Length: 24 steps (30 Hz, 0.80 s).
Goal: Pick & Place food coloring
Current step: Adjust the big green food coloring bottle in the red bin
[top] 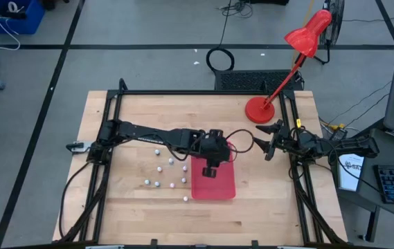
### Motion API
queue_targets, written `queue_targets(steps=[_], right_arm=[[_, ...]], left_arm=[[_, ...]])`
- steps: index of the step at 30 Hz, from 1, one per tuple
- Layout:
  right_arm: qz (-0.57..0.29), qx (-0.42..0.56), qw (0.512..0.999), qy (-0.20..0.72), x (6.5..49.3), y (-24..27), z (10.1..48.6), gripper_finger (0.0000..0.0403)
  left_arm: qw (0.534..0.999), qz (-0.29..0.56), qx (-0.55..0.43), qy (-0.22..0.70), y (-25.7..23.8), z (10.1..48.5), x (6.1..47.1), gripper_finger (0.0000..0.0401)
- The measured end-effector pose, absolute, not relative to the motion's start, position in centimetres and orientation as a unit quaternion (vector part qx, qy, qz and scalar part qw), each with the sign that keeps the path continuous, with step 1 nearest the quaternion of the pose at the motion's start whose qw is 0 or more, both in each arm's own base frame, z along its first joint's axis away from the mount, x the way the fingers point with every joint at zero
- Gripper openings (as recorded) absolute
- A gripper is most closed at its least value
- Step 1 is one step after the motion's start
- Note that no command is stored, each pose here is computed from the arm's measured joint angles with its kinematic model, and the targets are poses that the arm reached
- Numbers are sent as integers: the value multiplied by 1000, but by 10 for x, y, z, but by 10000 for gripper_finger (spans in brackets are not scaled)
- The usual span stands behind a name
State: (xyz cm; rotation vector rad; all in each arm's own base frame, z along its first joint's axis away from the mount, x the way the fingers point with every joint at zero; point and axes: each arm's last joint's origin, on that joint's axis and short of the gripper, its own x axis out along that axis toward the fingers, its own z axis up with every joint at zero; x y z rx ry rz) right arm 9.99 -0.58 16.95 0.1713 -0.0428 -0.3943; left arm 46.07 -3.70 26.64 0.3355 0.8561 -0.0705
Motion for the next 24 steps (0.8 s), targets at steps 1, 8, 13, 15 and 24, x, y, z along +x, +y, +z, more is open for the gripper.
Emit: queue_targets(steps=[1,8,13,15,24], right_arm=[[-196,85,977,-21,100,-6,170,279],[-196,85,977,-21,100,-6,169,279],[-196,85,977,-21,100,-6,169,279],[-196,85,977,-20,100,-6,169,279],[-196,85,977,-21,100,-6,169,279]], left_arm=[[897,-36,165,408,-35,266,462,139],[899,-33,145,411,-23,250,471,137],[887,-26,128,444,-15,223,478,137],[885,-30,125,448,-14,215,480,137],[886,-28,125,446,-13,201,488,140]])
